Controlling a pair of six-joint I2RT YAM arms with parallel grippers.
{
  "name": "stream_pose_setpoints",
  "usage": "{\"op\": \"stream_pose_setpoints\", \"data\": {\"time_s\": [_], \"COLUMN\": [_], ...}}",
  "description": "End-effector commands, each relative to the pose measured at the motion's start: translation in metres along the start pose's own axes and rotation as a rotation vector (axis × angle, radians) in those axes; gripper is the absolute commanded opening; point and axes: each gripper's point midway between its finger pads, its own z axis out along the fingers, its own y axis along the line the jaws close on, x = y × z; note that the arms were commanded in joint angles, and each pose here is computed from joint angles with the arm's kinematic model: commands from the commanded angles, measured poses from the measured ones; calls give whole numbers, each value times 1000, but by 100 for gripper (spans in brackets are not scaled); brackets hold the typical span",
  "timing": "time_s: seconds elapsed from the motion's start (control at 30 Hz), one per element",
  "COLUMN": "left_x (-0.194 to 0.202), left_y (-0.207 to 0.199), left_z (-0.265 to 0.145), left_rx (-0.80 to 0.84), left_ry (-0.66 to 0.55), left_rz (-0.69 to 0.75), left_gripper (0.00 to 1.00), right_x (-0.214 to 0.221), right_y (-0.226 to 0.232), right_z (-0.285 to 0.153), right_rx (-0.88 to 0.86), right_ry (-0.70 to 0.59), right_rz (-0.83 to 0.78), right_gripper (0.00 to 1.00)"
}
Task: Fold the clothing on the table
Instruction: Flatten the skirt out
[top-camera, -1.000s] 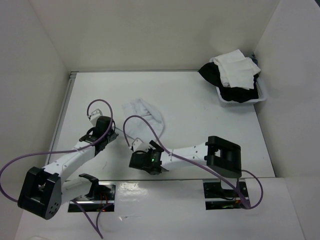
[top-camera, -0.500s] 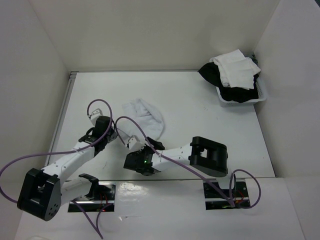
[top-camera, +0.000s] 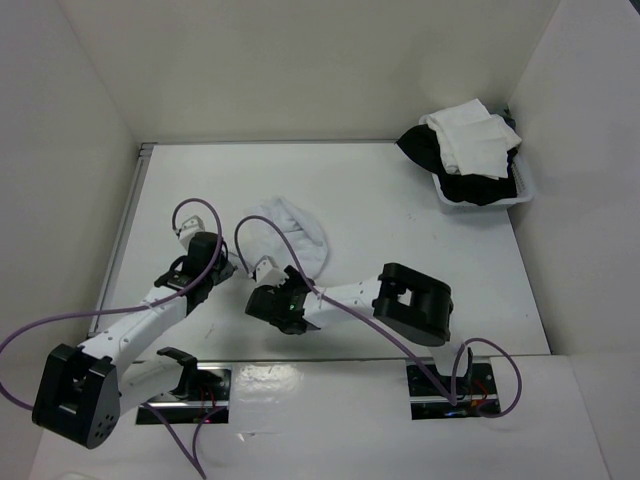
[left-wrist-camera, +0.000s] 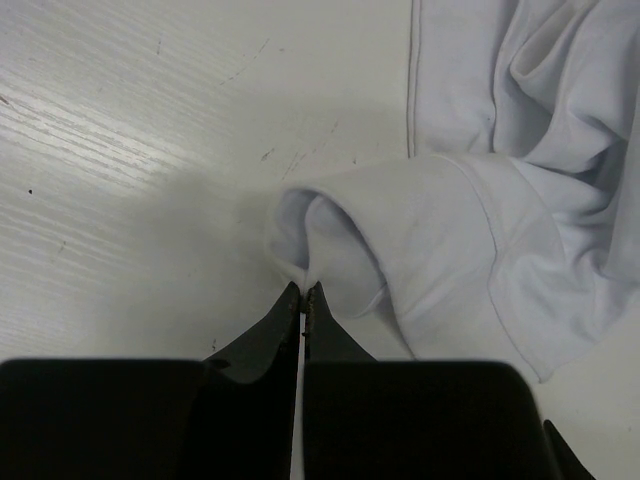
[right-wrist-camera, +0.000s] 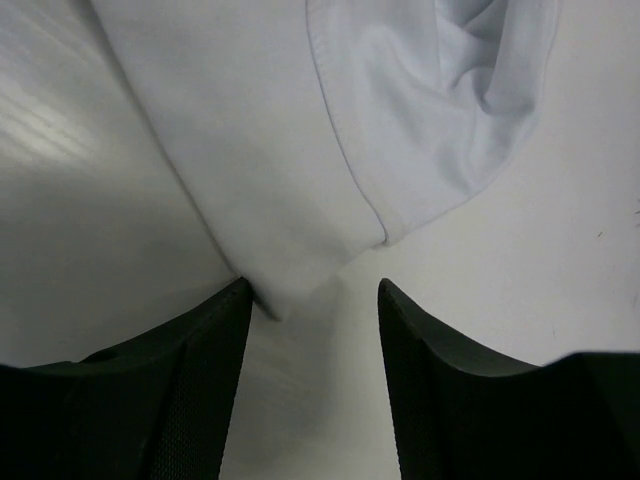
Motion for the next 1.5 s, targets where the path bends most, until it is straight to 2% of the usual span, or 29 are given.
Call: {"op": "stream_pose_setpoints", "data": {"time_s": [0.0,0.17,0.27,0.3,0.4,0.57,0.93,1.1,1.47], "left_x": [-8,-8,-7,-7,-5,-5,-27,-29,-36], "left_y": [-3,-3,-4,-4,-4,-11,-34,-60,-101], "left_z": [-2,-2,-3,-3,-3,-6,-32,-43,-76], "left_rx": [19,19,26,26,32,77,199,282,433], "left_ry": [-26,-26,-20,-20,-13,-11,-79,-75,-127], "left_rz": [18,18,18,18,27,38,60,110,215], "left_gripper": [0,0,0,0,0,0,0,0,0], "right_x": [0,1,3,3,-1,-10,-56,-83,-105], "right_y": [3,-6,-7,-3,-6,-19,-79,-115,-160], "right_z": [11,21,27,27,28,23,-16,-44,-87], "right_rx": [-32,-32,-43,-68,-97,-129,-192,-187,-187], "right_ry": [-1,9,15,20,17,-9,-126,-210,-323], "right_rz": [64,107,127,127,160,235,458,535,652], "right_gripper": [58,49,38,30,18,1,0,0,0]}}
